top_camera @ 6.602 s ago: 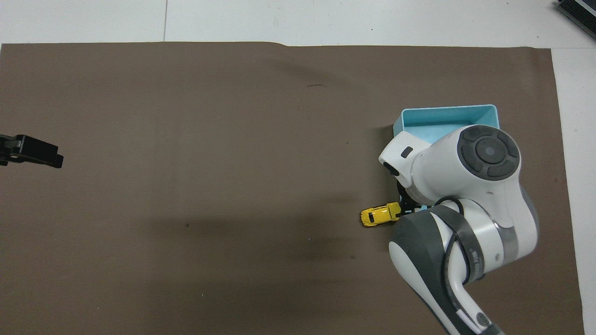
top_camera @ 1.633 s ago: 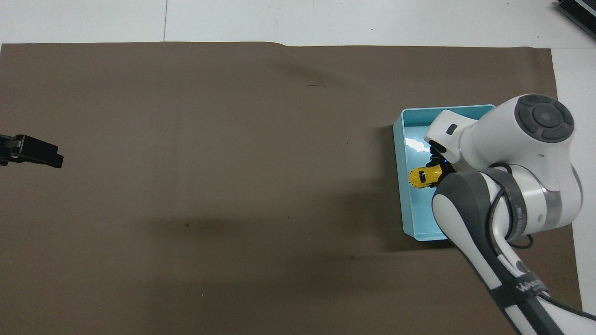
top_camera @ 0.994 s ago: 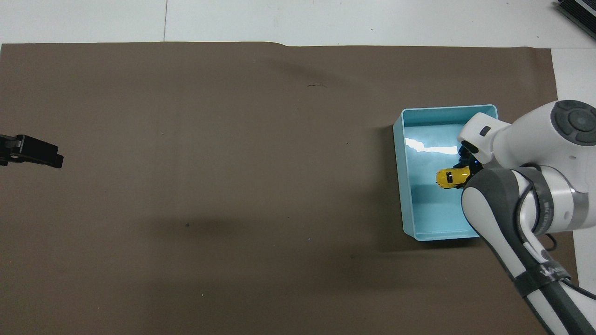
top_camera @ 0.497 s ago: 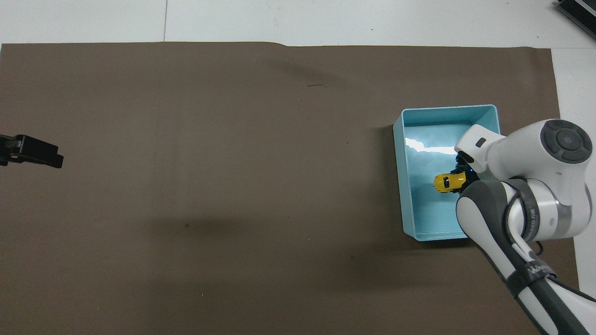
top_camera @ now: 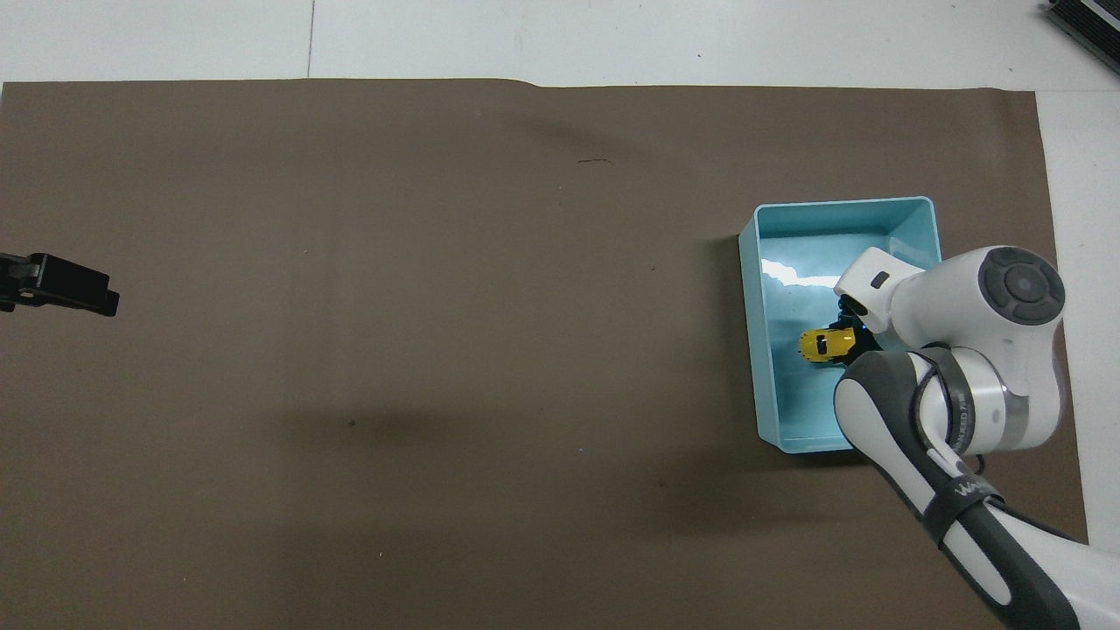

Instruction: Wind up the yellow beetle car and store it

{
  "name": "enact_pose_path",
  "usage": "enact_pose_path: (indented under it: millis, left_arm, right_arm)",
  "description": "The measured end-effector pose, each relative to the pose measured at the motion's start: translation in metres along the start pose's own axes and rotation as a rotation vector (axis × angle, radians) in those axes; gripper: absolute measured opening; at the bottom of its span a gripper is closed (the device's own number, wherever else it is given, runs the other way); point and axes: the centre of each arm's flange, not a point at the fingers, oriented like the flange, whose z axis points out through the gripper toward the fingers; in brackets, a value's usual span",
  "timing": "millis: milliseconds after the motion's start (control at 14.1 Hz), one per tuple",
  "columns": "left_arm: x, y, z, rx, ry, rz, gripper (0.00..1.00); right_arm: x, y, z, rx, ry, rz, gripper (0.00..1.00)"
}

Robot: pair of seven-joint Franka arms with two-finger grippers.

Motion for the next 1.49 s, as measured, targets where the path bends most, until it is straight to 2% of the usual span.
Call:
enact_pose_path:
  millis: [355, 426, 710, 781, 1136, 1491]
  left_arm:
    - [0.000, 0.000, 0.000, 0.000, 0.000, 0.000, 1.00]
    - [0.000, 0.000, 0.000, 0.000, 0.000, 0.000, 1.00]
    - [0.000, 0.000, 0.000, 0.000, 0.000, 0.000, 1.00]
    - [0.000, 0.000, 0.000, 0.000, 0.000, 0.000, 1.00]
    - [0.000, 0.000, 0.000, 0.000, 0.000, 0.000, 1.00]
    - [0.000, 0.000, 0.000, 0.000, 0.000, 0.000, 1.00]
  right_arm:
    - [0.001, 0.002, 0.020, 0.000, 0.004, -0.002, 0.46]
    - [0.001, 0.002, 0.020, 0.000, 0.004, -0.001, 0.50]
    - [-0.001, 0.004, 0.018, -0.004, 0.005, 0.003, 0.95]
    - [-0.001, 0.006, 0.014, -0.005, 0.004, 0.008, 1.00]
    - [-0.001, 0.015, -0.045, 0.026, -0.004, 0.122, 1.00]
    - [0.001, 0.015, -0.124, 0.020, 0.036, 0.399, 1.00]
